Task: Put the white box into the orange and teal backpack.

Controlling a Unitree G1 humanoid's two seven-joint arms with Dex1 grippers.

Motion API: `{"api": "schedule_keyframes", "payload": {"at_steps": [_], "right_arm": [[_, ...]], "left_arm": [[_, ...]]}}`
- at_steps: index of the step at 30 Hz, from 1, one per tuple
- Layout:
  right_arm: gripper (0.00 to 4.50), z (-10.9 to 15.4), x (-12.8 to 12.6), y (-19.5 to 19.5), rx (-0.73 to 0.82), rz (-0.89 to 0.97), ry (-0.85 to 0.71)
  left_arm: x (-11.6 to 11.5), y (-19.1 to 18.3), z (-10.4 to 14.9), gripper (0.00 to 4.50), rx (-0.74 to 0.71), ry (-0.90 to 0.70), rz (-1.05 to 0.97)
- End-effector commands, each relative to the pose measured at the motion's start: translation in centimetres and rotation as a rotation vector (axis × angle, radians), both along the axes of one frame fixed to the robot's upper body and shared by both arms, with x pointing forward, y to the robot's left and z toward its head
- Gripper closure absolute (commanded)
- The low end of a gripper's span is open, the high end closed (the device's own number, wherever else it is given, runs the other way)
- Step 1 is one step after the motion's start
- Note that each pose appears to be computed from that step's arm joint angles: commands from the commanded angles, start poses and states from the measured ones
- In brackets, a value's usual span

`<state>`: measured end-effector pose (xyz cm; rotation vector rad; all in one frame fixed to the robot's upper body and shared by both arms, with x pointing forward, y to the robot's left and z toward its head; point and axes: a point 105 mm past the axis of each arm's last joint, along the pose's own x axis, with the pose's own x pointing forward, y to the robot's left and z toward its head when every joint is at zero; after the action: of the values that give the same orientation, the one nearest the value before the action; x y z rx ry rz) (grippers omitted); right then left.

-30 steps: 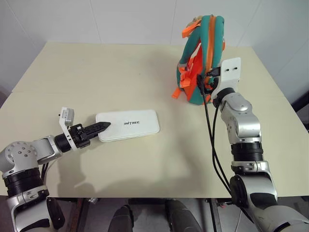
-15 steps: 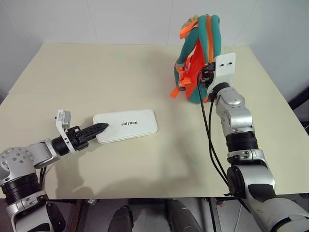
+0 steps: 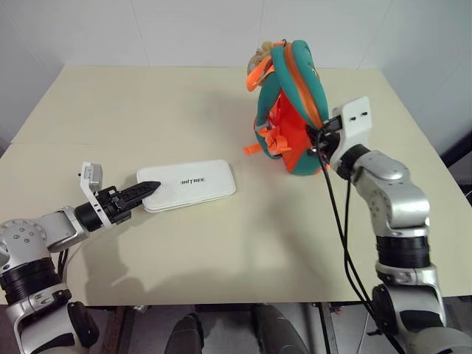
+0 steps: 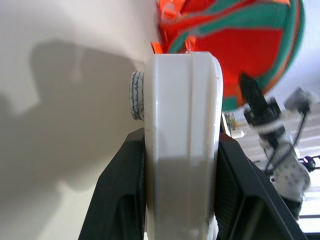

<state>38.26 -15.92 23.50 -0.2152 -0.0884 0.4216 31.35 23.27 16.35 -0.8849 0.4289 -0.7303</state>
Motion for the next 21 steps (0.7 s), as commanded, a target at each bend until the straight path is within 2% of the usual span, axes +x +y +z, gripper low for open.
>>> {"api": "schedule_keyframes", "payload": {"at_steps": [1, 5, 11, 21], "right_arm": [[4.44, 0.1, -2.4, 0.3, -0.008, 0.1, 0.039], [4.44, -0.7, -4.8, -0.9, -0.031, 0.138, 0.103], [4.44, -0.6, -6.7, -3.0, -0.066, 0.127, 0.127], [4.44, 0.8, -9.5, -4.5, -0.076, 0.168, 0.155]], "left_arm": [[0.2, 0.3, 2.6, 3.18, -0.063, -0.089, -0.001], [0.1, 0.2, 4.9, 3.18, -0.104, -0.181, 0.005], [-0.3, 0.5, 6.2, 3.18, -0.139, -0.225, 0.038], [-0.3, 1.7, 5.6, 3.18, -0.104, -0.18, 0.106]]}}
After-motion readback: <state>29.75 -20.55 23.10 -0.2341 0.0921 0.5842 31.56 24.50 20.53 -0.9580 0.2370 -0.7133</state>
